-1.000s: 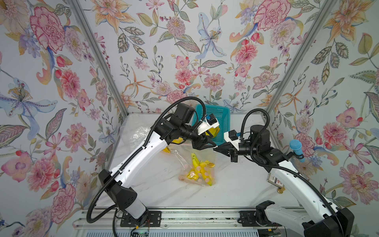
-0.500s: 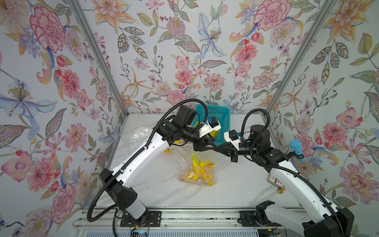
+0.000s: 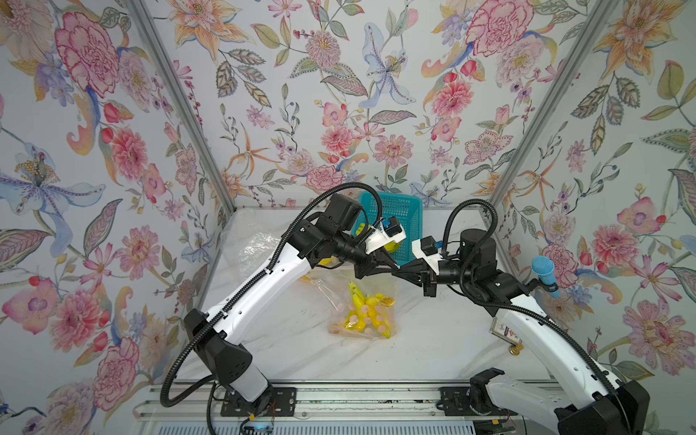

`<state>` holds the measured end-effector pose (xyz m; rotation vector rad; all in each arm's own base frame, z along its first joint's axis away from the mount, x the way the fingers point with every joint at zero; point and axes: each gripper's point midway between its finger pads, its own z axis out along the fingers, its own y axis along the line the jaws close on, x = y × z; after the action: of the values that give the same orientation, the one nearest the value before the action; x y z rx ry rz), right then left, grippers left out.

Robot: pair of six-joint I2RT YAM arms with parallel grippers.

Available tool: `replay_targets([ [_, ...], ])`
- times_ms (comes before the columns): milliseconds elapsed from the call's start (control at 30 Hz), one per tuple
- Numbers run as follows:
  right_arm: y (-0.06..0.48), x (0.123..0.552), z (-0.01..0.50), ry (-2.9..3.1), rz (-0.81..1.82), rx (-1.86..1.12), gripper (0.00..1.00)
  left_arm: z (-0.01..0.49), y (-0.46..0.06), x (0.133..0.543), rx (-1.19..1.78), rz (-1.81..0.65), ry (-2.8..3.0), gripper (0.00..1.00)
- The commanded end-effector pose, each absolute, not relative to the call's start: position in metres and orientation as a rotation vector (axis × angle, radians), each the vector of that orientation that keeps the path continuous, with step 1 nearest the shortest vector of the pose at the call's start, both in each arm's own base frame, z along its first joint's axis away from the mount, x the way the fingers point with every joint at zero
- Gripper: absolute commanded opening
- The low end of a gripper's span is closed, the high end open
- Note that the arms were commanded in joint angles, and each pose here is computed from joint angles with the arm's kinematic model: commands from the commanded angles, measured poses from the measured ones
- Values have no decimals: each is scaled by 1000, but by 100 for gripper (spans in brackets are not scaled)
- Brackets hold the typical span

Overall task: Open the zip-top bag and take out the banana
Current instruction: Unzip the zipper on the zipper food storage bag.

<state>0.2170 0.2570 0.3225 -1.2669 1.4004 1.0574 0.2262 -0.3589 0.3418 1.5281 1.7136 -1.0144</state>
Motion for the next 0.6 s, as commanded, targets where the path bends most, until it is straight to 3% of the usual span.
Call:
replay_targets([
  [0,258,218,323,1386,1075,-1260,0,335,-356,221,1549,-997,1735,17],
  [567,238,234,321,1479,1033,-1135,0,333,-321,234,1478,-781,1829,13],
])
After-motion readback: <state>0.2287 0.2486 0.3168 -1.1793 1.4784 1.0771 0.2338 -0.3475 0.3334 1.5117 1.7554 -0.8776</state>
